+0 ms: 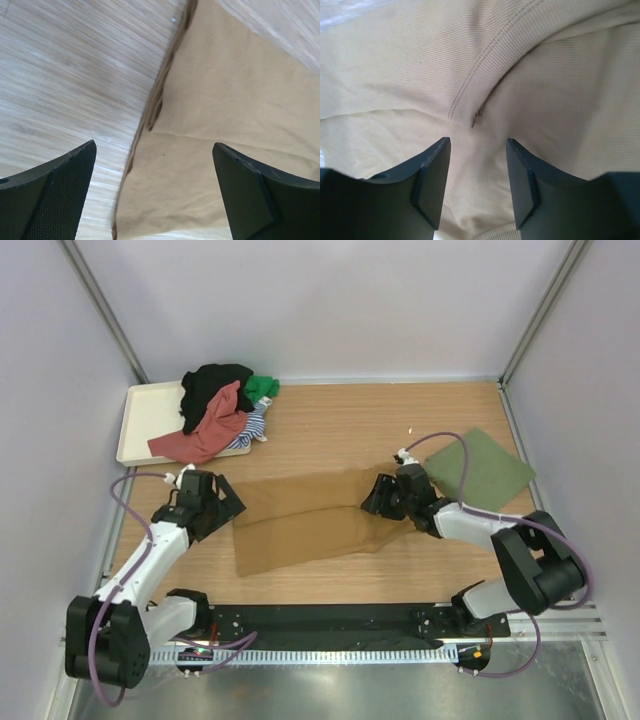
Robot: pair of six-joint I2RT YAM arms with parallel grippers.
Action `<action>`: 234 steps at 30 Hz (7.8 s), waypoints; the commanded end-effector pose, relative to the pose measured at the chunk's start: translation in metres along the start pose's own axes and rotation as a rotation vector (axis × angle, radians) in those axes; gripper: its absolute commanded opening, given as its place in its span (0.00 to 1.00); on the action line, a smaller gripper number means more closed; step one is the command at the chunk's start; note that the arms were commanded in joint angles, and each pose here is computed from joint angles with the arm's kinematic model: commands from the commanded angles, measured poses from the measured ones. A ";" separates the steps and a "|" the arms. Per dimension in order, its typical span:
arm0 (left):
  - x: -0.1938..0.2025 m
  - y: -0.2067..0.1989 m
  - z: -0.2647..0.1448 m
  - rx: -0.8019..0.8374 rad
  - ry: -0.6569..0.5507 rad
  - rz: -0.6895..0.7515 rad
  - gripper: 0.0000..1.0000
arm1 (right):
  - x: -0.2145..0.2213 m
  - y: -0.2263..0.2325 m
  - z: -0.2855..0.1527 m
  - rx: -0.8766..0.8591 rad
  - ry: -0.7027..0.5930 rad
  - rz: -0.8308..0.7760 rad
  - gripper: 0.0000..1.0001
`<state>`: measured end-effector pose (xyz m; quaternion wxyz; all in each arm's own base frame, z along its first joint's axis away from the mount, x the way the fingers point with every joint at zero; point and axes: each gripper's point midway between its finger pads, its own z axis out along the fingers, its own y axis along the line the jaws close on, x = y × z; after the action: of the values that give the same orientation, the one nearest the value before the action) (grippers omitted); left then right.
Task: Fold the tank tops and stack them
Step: Fold the tank top
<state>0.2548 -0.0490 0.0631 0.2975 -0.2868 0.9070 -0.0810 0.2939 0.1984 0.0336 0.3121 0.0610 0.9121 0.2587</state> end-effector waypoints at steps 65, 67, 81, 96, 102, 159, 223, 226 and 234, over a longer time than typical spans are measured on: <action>0.126 0.038 -0.044 -0.113 0.279 -0.184 0.43 | 0.092 0.030 -0.055 0.119 0.104 -0.140 0.16; 0.131 0.037 -0.039 -0.115 0.297 -0.189 0.37 | 0.092 0.030 -0.055 0.118 0.107 -0.138 0.16; 0.116 0.015 -0.053 -0.010 0.260 -0.156 0.00 | 0.088 0.041 -0.074 0.088 0.142 -0.158 0.13; 0.055 -0.042 -0.047 0.041 0.218 -0.162 0.00 | 0.035 0.047 -0.063 0.050 0.208 -0.161 0.11; 0.028 -0.040 -0.041 0.048 0.180 -0.222 0.00 | 0.021 0.045 -0.052 0.083 0.220 -0.180 0.12; -0.065 -0.043 0.047 -0.040 0.080 -0.263 0.43 | -0.089 0.033 -0.030 0.277 0.066 -0.216 0.55; -0.004 -0.025 0.063 0.046 0.188 0.001 0.65 | -0.093 -0.127 -0.052 0.534 -0.021 0.329 0.03; -0.001 -0.028 0.066 0.060 0.199 0.006 0.52 | -0.096 -0.127 -0.051 0.528 -0.026 0.334 0.03; 0.014 -0.037 0.075 0.075 0.248 0.017 0.51 | -0.104 -0.129 -0.049 0.514 -0.029 0.351 0.03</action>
<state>0.3155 -0.0787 0.0238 0.2219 -0.2617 0.9273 -0.1493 0.3326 0.0381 0.0408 0.2205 0.2979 0.9273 0.0528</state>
